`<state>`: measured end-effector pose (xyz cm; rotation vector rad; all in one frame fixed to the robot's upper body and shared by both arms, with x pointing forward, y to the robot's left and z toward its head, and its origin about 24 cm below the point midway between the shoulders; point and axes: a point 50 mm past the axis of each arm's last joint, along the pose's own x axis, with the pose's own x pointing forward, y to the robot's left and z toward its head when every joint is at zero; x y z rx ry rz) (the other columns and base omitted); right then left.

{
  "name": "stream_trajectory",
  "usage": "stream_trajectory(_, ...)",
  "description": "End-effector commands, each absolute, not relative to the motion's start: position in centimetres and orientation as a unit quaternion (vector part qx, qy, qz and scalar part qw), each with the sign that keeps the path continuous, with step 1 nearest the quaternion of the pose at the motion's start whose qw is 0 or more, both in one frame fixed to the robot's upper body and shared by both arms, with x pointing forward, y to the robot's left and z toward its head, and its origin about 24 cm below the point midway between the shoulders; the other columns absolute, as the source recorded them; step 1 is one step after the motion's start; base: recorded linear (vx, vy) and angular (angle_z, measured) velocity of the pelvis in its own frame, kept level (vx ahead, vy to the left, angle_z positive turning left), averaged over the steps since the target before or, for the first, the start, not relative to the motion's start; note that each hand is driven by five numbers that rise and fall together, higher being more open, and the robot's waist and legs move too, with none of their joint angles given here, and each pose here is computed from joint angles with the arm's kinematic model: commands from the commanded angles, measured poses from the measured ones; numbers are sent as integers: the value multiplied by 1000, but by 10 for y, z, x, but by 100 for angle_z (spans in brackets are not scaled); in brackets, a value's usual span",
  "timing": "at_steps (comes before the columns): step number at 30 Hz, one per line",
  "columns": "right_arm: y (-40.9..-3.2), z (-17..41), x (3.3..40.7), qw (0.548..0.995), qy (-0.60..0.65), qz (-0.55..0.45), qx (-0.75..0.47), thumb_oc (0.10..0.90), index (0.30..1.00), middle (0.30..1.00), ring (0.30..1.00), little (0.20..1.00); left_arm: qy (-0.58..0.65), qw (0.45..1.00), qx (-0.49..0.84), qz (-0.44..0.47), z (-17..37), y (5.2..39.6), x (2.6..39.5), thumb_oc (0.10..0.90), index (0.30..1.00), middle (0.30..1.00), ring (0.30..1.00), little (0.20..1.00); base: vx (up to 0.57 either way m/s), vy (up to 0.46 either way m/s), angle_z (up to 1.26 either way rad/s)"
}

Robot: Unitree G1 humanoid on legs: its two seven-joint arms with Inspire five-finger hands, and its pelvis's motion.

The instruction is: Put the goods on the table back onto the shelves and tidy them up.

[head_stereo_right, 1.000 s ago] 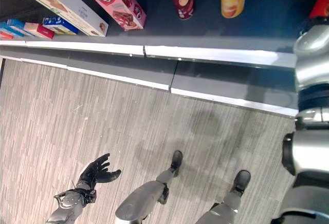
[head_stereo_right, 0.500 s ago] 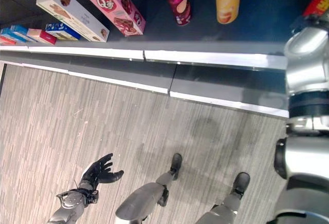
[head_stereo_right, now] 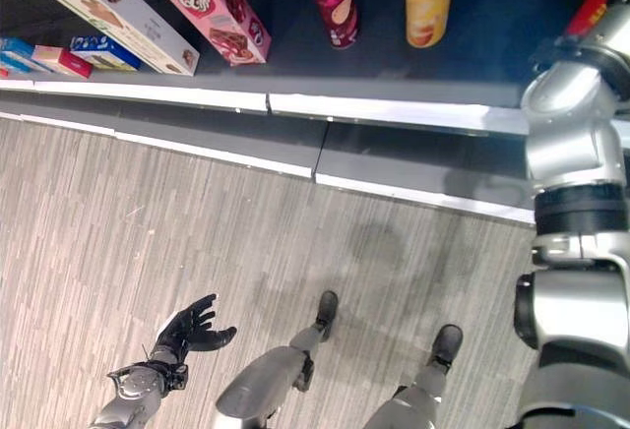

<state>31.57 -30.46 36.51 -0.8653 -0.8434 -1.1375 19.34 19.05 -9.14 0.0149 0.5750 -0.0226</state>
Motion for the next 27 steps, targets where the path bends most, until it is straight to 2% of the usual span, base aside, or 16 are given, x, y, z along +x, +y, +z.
stream_trajectory(1, -271, 400, 283, 582, -508, -478, -419, 800, 900, 900, 900, 900, 288, 956, 62, 12, -91, 219, 180, 800, 900, 900, 900, 900, 1, -14, -3)
stream_trajectory(4, -251, 375, 279, 592, -535, -436, -416, 800, 900, 900, 900, 900, 291, 954, 63, 26, -92, 220, 181, 800, 900, 900, 900, 900, 8, -32, -13)
stream_trajectory(6, -231, 347, 274, 622, -554, -384, -398, 800, 900, 900, 900, 900, 293, 954, 54, 43, -94, 218, 181, 800, 900, 900, 900, 900, 0, -13, -23)
stream_trajectory(11, -224, 312, 268, 668, -545, -350, -367, 800, 900, 900, 900, 900, 298, 952, 45, 57, -97, 216, 177, 800, 900, 900, 900, 900, -3, -2, -16)
stream_trajectory(12, -219, 296, 267, 699, -536, -326, -343, 800, 900, 900, 900, 900, 299, 952, 39, 60, -98, 213, 175, 800, 900, 900, 900, 900, -4, -6, -12)
stream_trajectory(16, -221, 276, 274, 745, -502, -308, -312, 800, 900, 900, 900, 900, 301, 951, 35, 60, -99, 211, 171, 800, 900, 900, 900, 900, -1, -6, -15)
stream_trajectory(27, -239, 288, 293, 767, -476, -337, -267, 800, 900, 900, 900, 900, 303, 950, 32, 64, -99, 217, 167, 800, 900, 900, 900, 900, 1, 0, 0)
